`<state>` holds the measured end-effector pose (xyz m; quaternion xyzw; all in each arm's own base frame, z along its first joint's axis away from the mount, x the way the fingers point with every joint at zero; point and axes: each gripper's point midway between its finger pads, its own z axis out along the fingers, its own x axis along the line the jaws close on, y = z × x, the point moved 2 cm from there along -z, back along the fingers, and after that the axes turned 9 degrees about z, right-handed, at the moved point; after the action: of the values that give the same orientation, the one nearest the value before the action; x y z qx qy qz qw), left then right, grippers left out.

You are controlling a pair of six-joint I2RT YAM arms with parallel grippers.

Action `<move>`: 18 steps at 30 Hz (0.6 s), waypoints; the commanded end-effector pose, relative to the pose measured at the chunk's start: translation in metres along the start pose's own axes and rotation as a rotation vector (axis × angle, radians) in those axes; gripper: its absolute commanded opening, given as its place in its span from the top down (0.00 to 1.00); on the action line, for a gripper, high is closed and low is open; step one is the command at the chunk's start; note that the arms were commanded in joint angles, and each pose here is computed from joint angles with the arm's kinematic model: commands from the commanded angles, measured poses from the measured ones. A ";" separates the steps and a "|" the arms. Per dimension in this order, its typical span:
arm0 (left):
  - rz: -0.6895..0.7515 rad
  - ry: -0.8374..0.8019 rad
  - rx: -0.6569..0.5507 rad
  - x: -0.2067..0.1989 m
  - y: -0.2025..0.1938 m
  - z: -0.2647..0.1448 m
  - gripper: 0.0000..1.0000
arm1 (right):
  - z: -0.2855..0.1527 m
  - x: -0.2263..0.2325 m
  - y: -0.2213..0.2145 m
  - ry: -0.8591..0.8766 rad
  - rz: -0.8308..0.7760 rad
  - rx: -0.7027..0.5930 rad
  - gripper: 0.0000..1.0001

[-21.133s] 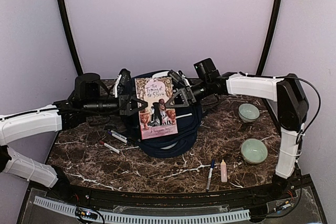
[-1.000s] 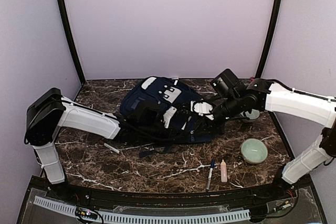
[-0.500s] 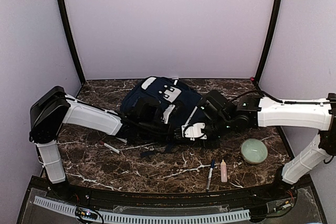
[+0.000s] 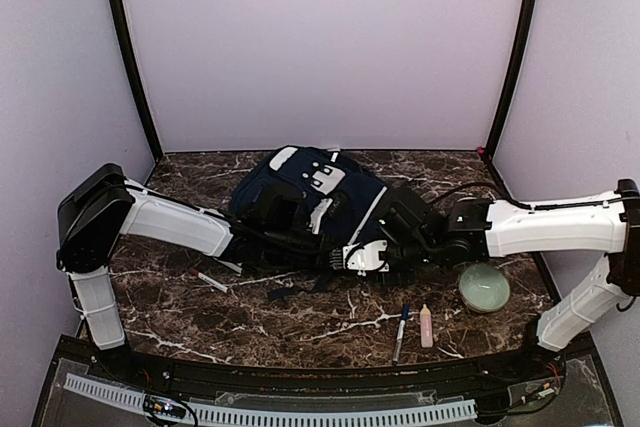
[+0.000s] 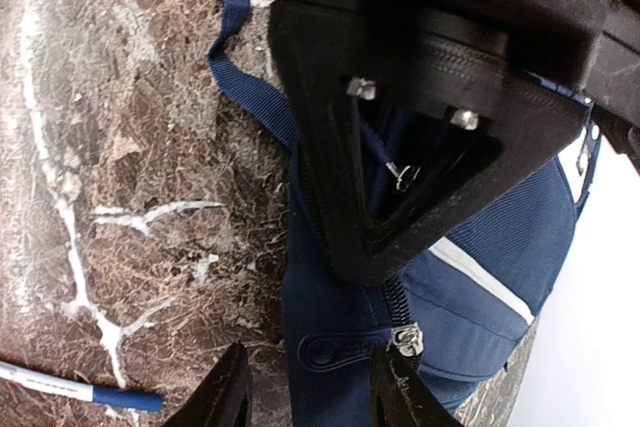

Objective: Pack the student bag
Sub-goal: Grab the largest pocket of the student bag.

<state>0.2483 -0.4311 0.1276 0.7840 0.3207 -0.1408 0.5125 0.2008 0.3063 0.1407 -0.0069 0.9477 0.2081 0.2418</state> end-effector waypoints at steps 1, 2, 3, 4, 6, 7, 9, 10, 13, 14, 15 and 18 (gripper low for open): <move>0.064 -0.072 -0.137 -0.021 0.048 -0.009 1.00 | 0.004 -0.005 0.007 -0.072 -0.020 -0.022 0.59; 0.062 -0.074 -0.137 -0.021 0.048 -0.009 1.00 | 0.005 -0.004 0.007 -0.071 -0.026 -0.018 0.59; 0.061 -0.077 -0.138 -0.022 0.049 -0.009 1.00 | 0.006 -0.002 0.007 -0.072 -0.033 -0.016 0.59; 0.061 -0.077 -0.137 -0.022 0.049 -0.009 1.00 | 0.007 -0.001 0.005 -0.072 -0.041 -0.010 0.59; 0.062 -0.080 -0.139 -0.022 0.050 -0.009 1.00 | 0.010 0.001 0.003 -0.077 -0.054 0.001 0.59; 0.062 -0.081 -0.139 -0.022 0.050 -0.010 1.00 | 0.011 0.001 0.002 -0.083 -0.060 0.009 0.60; 0.063 -0.080 -0.140 -0.022 0.050 -0.010 1.00 | 0.014 0.001 0.000 -0.100 -0.068 0.023 0.60; 0.062 -0.082 -0.140 -0.022 0.050 -0.010 1.00 | 0.014 -0.001 -0.001 -0.110 -0.072 0.028 0.60; 0.062 -0.084 -0.137 -0.022 0.049 -0.010 1.00 | 0.016 -0.006 -0.003 -0.148 -0.083 0.042 0.64; 0.062 -0.085 -0.137 -0.022 0.049 -0.010 1.00 | 0.016 -0.007 -0.003 -0.158 -0.088 0.046 0.66; 0.062 -0.084 -0.137 -0.022 0.049 -0.010 1.00 | 0.016 -0.009 -0.003 -0.169 -0.087 0.049 0.69; 0.061 -0.085 -0.136 -0.021 0.048 -0.010 1.00 | 0.012 -0.018 -0.001 -0.215 -0.084 0.047 0.75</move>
<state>0.2501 -0.4321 0.1285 0.7815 0.3216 -0.1498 0.5132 0.2122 0.3060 0.1311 -0.0257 0.9338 0.1742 0.3114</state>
